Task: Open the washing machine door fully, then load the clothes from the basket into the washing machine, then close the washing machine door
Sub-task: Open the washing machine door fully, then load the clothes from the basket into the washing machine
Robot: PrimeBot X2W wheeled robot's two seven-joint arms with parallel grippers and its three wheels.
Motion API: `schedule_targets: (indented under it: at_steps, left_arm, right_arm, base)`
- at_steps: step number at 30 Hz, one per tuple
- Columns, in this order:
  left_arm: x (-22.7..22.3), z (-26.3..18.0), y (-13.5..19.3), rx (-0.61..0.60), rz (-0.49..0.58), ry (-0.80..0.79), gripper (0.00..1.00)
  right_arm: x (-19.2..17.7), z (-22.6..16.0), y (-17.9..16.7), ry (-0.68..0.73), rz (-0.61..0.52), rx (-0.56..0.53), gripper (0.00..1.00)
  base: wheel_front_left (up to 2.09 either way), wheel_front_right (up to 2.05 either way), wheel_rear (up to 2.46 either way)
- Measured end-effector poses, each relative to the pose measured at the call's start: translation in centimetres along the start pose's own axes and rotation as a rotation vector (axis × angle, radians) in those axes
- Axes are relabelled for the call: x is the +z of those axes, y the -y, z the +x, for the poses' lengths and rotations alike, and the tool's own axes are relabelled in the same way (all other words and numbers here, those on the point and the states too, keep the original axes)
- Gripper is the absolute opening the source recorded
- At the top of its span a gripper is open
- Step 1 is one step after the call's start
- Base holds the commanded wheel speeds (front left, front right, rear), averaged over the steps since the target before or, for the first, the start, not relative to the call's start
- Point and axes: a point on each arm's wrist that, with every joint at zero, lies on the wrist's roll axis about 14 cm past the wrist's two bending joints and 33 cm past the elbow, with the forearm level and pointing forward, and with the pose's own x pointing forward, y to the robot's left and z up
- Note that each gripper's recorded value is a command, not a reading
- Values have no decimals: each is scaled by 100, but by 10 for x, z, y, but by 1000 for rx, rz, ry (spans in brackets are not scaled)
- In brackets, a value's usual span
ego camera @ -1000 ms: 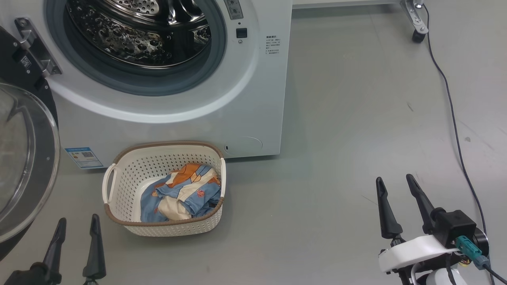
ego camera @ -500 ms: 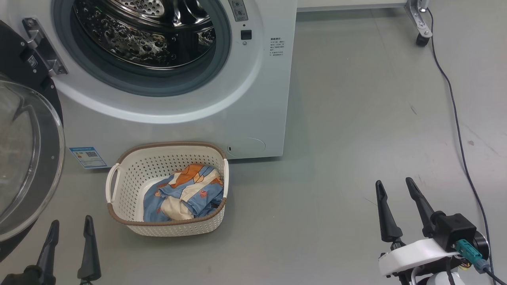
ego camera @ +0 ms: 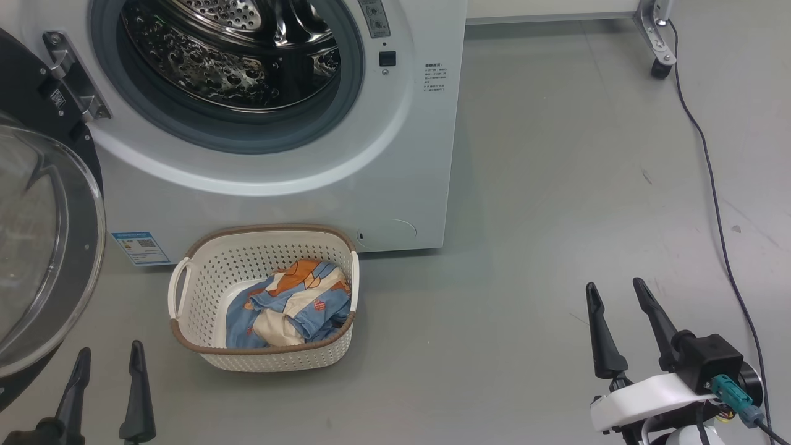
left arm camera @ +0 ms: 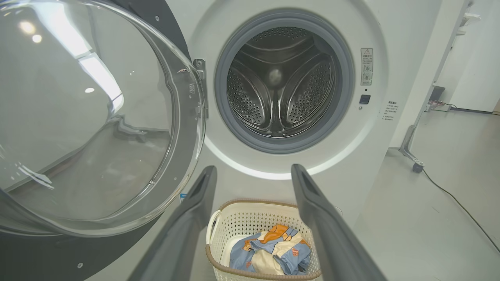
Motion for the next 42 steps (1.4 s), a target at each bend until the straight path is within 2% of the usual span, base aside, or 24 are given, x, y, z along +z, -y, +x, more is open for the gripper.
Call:
schedule_targets:
  at_steps: [16,28,42]
  left_arm:
    - [-4,-4,-9,26,5,-13,100]
    - [2,-5,-18,60,5,5,100]
    - [-4,-5,-14,54,-14,-11,100]
  right_arm:
    - [-6,-3,0,-18,4,-3,100]
    - [-8,-2,0,-24,5,0,100]
    - [-10,-1,0,-32,9,-1,100]
  base:
    - [35,-35,0]
    - [95,-95,0]
    - [84,-84,0]
